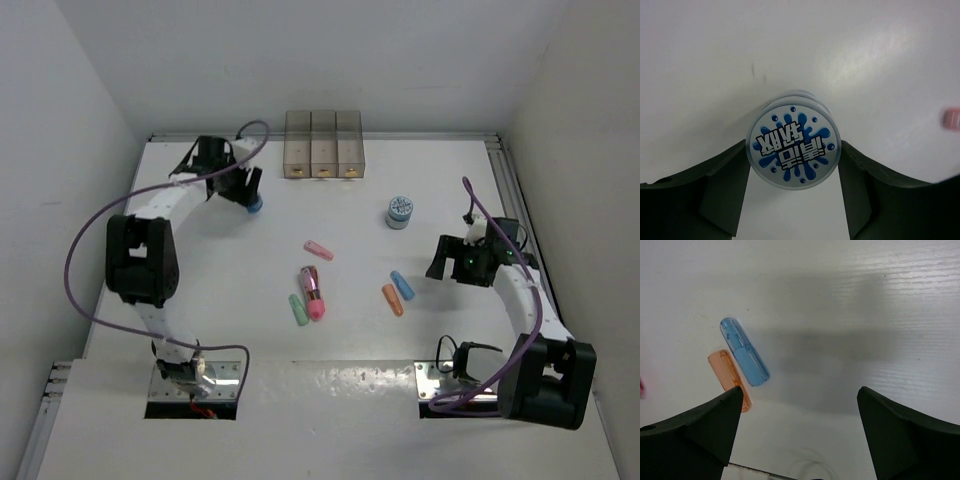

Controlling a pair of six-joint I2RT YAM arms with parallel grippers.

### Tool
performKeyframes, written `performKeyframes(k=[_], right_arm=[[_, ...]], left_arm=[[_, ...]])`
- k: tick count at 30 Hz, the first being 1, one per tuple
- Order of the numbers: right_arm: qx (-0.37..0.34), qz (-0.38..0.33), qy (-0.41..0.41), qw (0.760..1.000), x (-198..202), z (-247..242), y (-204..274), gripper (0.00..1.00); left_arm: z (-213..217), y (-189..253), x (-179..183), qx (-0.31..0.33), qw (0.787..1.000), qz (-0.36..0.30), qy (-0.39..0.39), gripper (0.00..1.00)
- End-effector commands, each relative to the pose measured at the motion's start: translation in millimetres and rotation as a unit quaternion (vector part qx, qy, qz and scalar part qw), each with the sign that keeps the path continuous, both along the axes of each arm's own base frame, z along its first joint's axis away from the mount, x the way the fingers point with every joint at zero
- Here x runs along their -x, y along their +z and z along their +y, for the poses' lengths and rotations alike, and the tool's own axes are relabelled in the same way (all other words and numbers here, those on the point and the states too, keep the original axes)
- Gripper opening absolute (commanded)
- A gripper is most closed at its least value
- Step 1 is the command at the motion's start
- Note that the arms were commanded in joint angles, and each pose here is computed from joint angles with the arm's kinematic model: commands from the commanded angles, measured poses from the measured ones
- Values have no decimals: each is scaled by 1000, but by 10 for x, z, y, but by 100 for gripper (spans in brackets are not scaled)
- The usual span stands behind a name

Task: Sort the stationery into containers
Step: Move the storage box to the center of the board.

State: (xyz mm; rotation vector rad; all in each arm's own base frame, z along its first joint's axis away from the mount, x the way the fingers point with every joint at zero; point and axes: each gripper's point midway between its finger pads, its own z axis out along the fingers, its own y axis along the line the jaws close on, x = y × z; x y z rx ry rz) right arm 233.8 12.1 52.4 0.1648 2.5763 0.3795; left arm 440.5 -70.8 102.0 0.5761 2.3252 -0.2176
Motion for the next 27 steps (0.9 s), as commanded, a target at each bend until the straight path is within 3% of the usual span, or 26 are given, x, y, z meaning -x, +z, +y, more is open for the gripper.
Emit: performKeyframes(k=[1, 10, 13, 18, 27], right_arm=[[18, -19, 7, 1000, -128, -50, 74, 94], [40, -3, 9, 999, -142, -141, -5, 94], [45, 4, 9, 999, -150, -163, -37, 94], [44, 12, 7, 999, -175, -175, -63, 94], [42, 15, 1, 999, -187, -180, -68, 94]], left_arm=[[-415, 797, -667, 44, 994, -100, -18, 5], [-1120, 1391, -1639, 106, 969, -223, -32, 0], [-1289, 1388, -1837, 109, 963, -245, -26, 0], [-1426, 1029, -2097, 98, 965, -241, -17, 0], [-1204, 842, -2299, 43, 965, -255, 41, 0]])
